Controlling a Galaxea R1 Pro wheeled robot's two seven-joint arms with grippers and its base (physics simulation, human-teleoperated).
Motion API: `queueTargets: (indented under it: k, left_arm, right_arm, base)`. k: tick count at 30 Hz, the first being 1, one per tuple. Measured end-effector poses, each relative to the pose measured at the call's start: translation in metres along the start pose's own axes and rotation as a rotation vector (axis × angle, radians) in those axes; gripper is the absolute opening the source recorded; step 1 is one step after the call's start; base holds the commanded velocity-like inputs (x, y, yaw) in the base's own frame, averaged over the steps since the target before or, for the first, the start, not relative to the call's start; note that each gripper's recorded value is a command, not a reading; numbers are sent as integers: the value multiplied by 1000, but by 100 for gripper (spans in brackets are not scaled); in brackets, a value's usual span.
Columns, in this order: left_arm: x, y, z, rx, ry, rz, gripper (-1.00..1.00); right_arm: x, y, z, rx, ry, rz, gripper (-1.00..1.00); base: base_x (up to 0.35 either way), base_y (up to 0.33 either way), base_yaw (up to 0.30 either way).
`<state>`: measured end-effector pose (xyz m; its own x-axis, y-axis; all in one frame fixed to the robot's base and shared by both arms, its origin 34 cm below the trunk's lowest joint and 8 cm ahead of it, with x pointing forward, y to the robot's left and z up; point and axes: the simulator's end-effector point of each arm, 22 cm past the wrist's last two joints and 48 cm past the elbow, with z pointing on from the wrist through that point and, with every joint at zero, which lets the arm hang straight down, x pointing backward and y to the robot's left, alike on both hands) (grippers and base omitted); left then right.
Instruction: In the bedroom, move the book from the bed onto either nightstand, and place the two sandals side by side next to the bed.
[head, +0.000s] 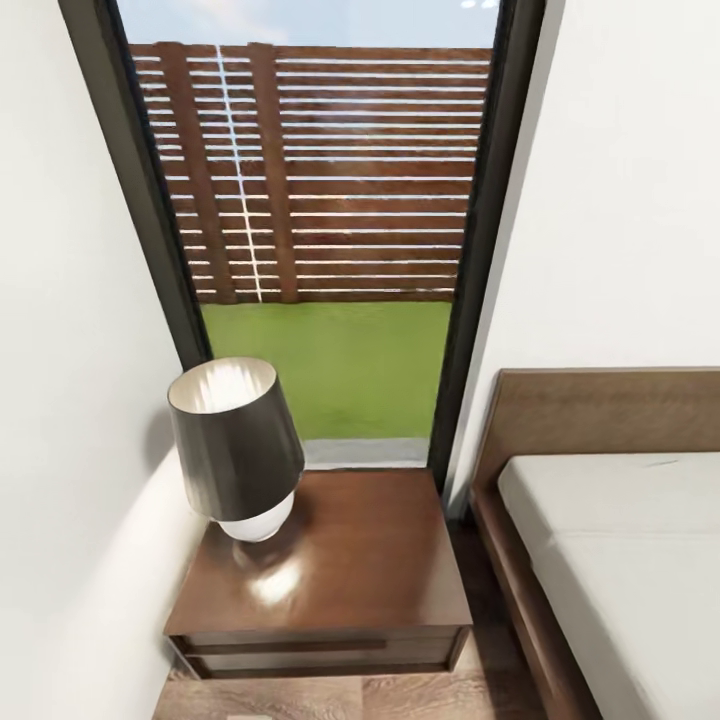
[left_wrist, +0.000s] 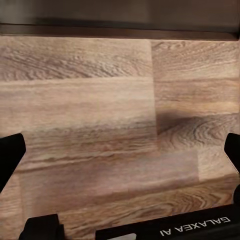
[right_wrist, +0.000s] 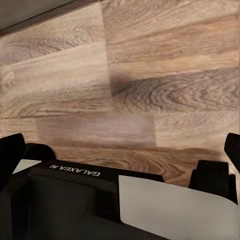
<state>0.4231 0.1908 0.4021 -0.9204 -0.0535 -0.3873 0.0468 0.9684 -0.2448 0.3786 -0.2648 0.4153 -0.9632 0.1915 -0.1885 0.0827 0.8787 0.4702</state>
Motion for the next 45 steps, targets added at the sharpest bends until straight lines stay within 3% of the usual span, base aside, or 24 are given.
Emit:
queueTargets:
  k: [33,45]
  left_arm:
    - [0,0,0,-1,1,-1,100]
    - [0,0,0,1,0,-1,100]
  right_arm:
    - [0,0,0,0,0,0,100]
    - [0,0,0,0,1,0,100]
  base:
    - [224,30,0]
    - [33,9,0]
